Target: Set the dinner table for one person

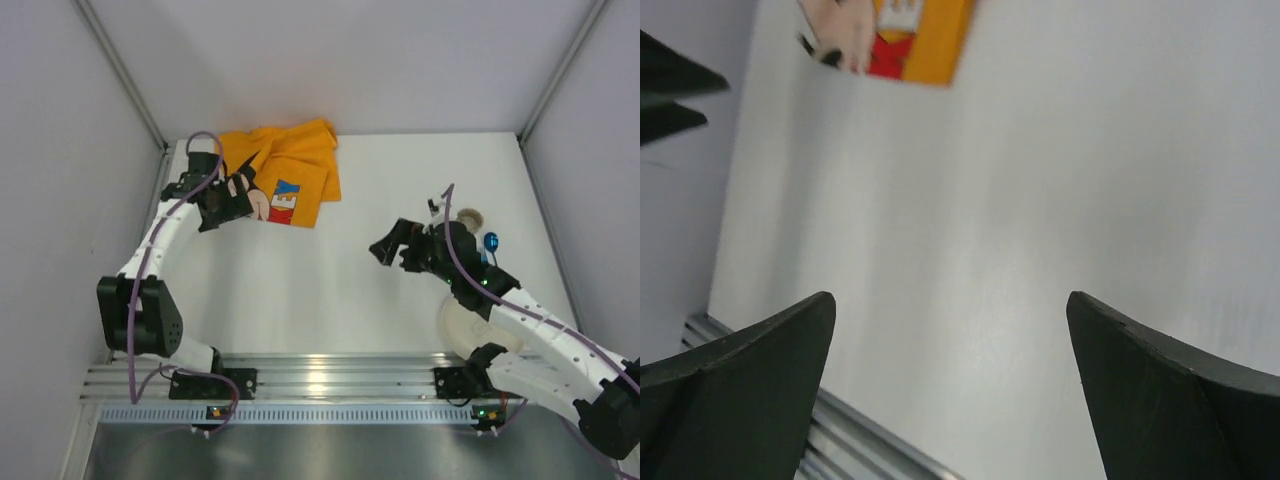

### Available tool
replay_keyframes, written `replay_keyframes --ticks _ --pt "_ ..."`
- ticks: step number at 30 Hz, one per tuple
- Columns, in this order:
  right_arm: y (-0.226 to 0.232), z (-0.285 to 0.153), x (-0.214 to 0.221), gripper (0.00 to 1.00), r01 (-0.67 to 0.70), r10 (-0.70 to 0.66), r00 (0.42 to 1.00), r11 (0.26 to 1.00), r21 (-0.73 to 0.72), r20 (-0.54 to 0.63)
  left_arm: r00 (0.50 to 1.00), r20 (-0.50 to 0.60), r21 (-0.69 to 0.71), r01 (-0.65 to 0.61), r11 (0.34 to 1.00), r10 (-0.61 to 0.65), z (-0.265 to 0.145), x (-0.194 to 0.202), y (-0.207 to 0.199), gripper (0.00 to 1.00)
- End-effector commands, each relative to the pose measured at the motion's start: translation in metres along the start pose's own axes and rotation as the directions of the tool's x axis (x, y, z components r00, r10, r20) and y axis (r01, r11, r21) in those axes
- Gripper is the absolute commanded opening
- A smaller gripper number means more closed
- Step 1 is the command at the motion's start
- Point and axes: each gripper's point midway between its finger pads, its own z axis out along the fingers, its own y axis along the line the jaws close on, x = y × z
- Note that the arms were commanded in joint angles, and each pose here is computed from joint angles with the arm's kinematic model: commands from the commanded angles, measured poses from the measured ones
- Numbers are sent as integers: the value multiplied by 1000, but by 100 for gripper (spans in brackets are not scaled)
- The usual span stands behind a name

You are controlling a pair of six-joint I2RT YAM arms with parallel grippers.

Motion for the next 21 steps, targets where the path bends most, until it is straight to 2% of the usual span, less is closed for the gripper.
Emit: replay_keyframes --ticks 1,6,10,13,14,16,17,19,21 --pt "-34 -28 76 100 -181 220 945 968 175 -240 988 -33 30 -150 988 151 24 14 -35 95" --pt "-45 -54 63 100 -133 177 966 966 223 -191 930 -113 96 -340 936 349 58 58 -93 95" --pt "-57 -75 67 100 -104 169 963 952 289 -211 905 -137 131 -386 913 402 78 70 -128 94" --pt "-66 -89 71 100 -130 202 960 936 326 -196 862 -144 102 -476 874 486 97 76 -152 93" --pt "-66 -94 69 100 -145 208 962 936 320 -174 849 -107 117 -506 855 517 95 69 -172 93" --pt "-72 -102 75 100 -166 235 957 924 343 -170 818 -159 64 -550 833 552 116 80 -171 93" --pt "-74 -107 73 100 -177 239 960 922 344 -146 820 -138 69 -551 832 555 117 72 -185 93" --pt "-81 -117 71 100 -186 248 961 906 379 -121 811 -195 38 -556 830 552 136 81 -178 91" --pt "-84 -126 67 100 -183 241 965 901 393 -103 817 -186 41 -548 835 546 142 76 -185 89"
